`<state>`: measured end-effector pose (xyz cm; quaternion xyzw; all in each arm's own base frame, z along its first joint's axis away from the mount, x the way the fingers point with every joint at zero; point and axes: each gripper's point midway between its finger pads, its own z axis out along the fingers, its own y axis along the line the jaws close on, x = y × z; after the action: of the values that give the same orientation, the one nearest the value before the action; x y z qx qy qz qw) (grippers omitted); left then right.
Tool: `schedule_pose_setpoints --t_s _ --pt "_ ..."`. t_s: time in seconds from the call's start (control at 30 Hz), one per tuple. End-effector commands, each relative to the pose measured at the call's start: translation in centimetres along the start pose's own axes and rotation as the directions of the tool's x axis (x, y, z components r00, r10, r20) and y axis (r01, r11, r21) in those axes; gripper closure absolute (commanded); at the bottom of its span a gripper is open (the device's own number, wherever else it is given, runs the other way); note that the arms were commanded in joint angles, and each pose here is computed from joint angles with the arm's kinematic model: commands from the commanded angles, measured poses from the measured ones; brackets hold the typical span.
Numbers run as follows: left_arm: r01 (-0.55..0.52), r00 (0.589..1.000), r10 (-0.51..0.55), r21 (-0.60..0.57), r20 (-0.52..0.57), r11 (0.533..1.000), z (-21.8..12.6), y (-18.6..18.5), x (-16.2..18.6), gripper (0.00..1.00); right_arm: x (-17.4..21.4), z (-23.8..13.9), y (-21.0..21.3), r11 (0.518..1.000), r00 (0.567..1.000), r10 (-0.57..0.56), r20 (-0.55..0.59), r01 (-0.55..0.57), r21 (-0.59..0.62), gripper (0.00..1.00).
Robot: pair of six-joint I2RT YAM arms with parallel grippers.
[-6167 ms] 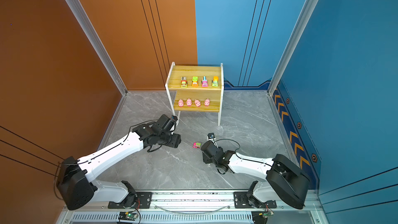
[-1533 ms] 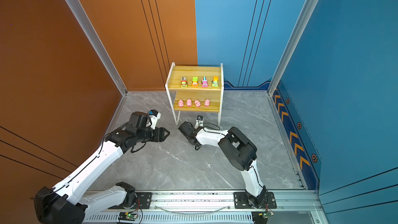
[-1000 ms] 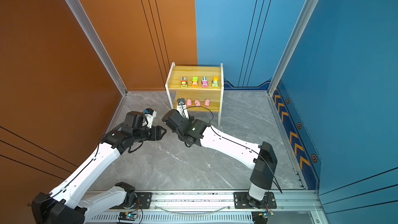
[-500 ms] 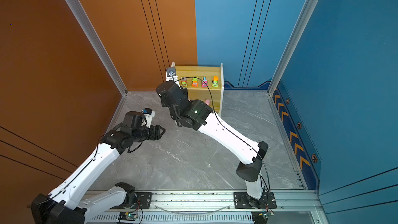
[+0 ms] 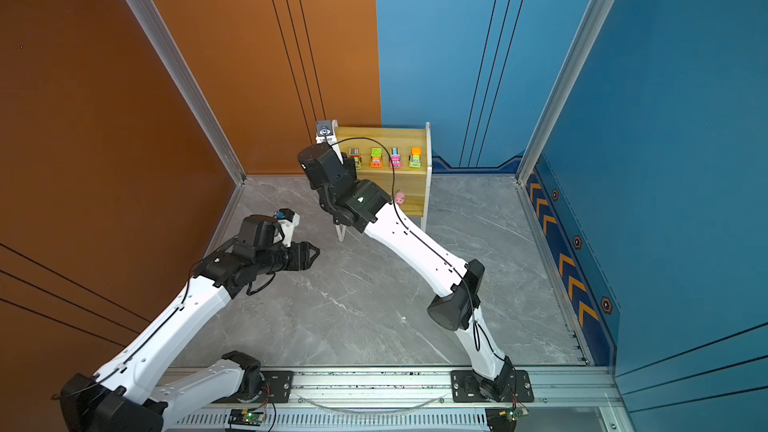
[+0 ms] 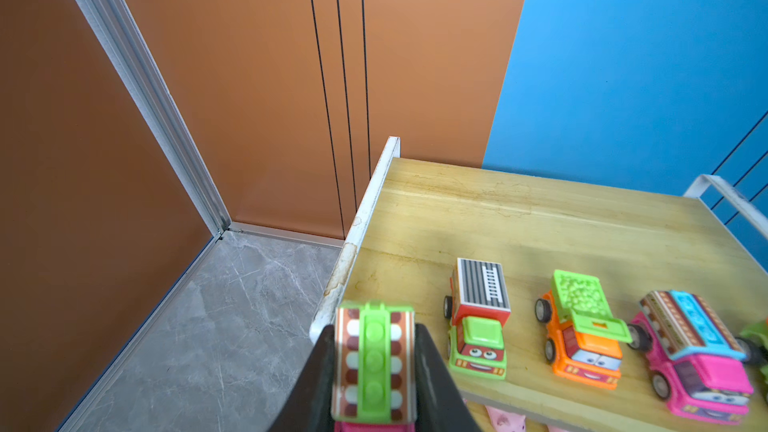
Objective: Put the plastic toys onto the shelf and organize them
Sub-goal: 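Lift the pink truck with the right gripper and lower it onto the top tier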
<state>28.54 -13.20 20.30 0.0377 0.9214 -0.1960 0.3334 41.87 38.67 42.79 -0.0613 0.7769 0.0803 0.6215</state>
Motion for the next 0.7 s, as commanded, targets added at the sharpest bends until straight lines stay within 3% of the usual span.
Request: schedule_pose_setpoints --t_s 0.0,0.67 --pt "0.001 1.0 -0.001 0.002 -0.015 1.0 0.2 -0.1 0.5 0.34 -1.9 0.3 -0.6 0.999 0.997 0.043 0.067 -0.045 0.026 0.72" --pt "-0.001 1.0 0.001 0.011 -0.015 1.0 0.1 -0.3 0.5 0.34 -0.3 3.7 -0.8 0.993 0.992 0.105 0.071 -0.108 0.047 0.69"
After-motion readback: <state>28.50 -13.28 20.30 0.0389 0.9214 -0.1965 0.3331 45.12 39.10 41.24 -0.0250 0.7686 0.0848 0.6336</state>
